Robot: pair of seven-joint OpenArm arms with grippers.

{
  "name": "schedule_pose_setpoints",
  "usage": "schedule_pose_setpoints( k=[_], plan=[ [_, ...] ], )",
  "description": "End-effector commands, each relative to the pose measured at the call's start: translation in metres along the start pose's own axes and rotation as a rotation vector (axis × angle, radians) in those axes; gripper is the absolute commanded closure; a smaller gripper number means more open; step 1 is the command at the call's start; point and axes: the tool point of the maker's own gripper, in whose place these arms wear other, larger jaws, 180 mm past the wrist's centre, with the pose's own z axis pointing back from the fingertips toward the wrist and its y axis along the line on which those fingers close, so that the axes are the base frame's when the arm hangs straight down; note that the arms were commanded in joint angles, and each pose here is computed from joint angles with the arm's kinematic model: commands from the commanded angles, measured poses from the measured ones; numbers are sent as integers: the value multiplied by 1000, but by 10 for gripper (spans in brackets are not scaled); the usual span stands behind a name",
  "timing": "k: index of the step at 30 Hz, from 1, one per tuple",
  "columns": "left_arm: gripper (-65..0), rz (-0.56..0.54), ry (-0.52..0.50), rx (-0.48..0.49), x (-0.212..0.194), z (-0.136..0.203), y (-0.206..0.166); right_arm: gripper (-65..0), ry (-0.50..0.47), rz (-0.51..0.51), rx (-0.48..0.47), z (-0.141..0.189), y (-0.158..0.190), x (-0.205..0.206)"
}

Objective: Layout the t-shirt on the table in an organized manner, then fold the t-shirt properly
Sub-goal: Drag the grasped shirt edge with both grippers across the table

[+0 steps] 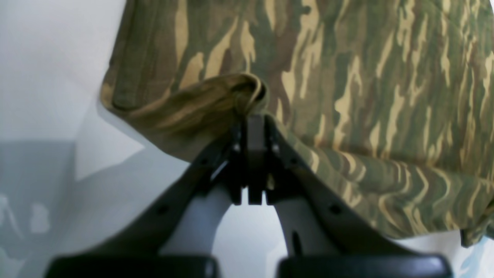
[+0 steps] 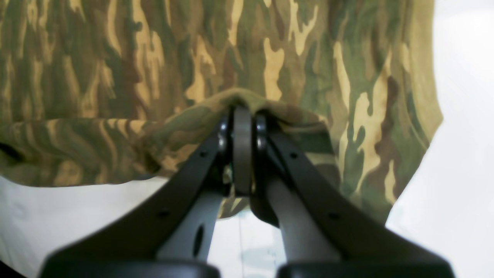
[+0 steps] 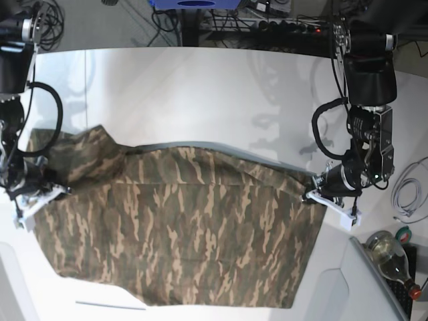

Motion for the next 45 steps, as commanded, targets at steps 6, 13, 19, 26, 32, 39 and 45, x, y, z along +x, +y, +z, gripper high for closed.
schedule_pose_setpoints(
  k=[6,13,19,26,32,39,45],
  plan=[
    [0,-76,-43,-22,16,-20,-19,-2,-92,71,12,-15,11,46],
    [0,-57,-68,3,13,-30,-9,-2,-82,121,3,-39,15,53],
    [0,-27,-120,83,20,-28,6,-2,-82,159,-13,-54,15,57],
    [0,-14,-146,149,11,-30,18,-2,-86,212,-17,-64,21,54],
    [0,12,-124,192,-3,-34,36,-2,-92,218,-15,-64,22,56],
    [0,24,-132,190,-2,-34,35,-2,-116,220,-12,-61,25,67],
    [0,95,-164,203,7,-28,47,-2,-133,220,-9,-61,27,71]
  ],
)
